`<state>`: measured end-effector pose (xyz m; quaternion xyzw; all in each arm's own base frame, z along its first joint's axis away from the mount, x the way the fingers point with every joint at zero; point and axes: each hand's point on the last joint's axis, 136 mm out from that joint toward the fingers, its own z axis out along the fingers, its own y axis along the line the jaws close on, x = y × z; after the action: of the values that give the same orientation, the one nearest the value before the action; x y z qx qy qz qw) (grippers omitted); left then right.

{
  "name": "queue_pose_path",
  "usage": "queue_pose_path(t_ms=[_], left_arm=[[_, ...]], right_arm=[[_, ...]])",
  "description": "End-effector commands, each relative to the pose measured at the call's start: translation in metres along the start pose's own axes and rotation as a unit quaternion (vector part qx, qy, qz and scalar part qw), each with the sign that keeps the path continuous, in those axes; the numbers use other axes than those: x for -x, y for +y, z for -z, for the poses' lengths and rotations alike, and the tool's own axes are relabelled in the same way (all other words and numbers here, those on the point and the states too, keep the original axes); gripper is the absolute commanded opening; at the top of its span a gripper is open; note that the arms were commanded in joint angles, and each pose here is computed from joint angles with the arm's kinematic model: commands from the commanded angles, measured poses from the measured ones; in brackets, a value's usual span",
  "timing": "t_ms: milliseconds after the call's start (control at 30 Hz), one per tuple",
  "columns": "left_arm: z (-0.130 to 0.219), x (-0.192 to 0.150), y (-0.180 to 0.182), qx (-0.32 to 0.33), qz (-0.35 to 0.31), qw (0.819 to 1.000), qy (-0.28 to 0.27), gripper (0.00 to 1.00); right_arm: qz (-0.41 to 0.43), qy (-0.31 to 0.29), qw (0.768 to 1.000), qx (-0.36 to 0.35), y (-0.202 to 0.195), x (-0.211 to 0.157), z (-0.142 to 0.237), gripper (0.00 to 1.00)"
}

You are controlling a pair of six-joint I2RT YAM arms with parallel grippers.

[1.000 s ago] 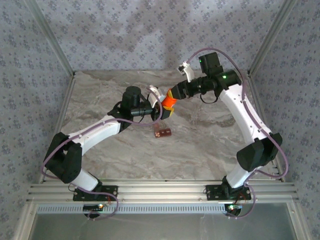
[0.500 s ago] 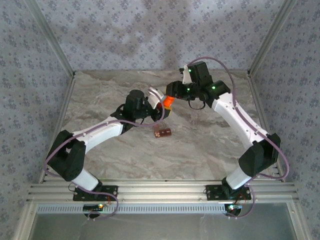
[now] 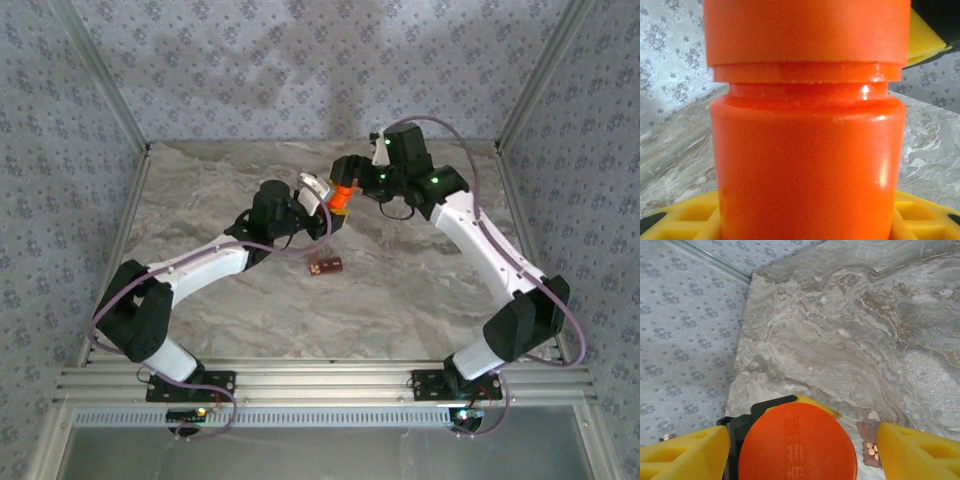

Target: Sort the pills into containers

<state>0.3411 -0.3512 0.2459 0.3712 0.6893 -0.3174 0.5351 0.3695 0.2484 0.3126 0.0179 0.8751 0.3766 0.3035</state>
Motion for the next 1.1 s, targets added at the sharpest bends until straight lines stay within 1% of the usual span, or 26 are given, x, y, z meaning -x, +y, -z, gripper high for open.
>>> queue_pose_path(t_ms=[0,133,233,333,400,500,733,800,1067], left_arm=[[0.008,0.042,-0.007,-0.013,-0.028,0.998,-0.059,0.00],[0.012,0.045,-0.008,-0.023,-0.029,0.997,-0.062,0.00],[0.016,0.048,-0.013,-0.045,-0.030,0.997,-0.063,0.00],[0.018,0.048,-0.018,-0.073,-0.028,0.995,-0.056,0.00],[0.018,0.046,-0.022,-0.086,-0.025,0.995,-0.046,0.00],[0.018,0.046,-0.024,-0.094,-0.023,0.994,-0.042,0.00],[0.016,0.044,-0.030,-0.112,-0.018,0.993,-0.033,0.00],[0.016,0.045,-0.030,-0.113,-0.019,0.993,-0.033,0.00],[0.017,0.044,-0.030,-0.112,-0.019,0.993,-0.032,0.00]], right_arm=[[0.011,-0.037,0.998,0.050,0.016,0.015,0.043,0.82],[0.027,-0.075,0.995,0.066,0.008,0.026,0.079,0.85],[0.069,-0.087,0.990,0.084,0.003,0.033,0.094,0.84],[0.147,-0.057,0.982,0.100,0.001,0.029,0.089,0.83],[0.217,-0.039,0.969,0.110,0.003,0.023,0.081,0.82],[0.264,-0.025,0.956,0.123,0.008,0.017,0.070,0.82],[0.292,0.013,0.942,0.164,0.023,0.012,0.054,0.80],[0.287,0.031,0.944,0.162,0.021,0.007,0.047,0.80],[0.277,0.050,0.947,0.157,0.014,0.003,0.030,0.79]])
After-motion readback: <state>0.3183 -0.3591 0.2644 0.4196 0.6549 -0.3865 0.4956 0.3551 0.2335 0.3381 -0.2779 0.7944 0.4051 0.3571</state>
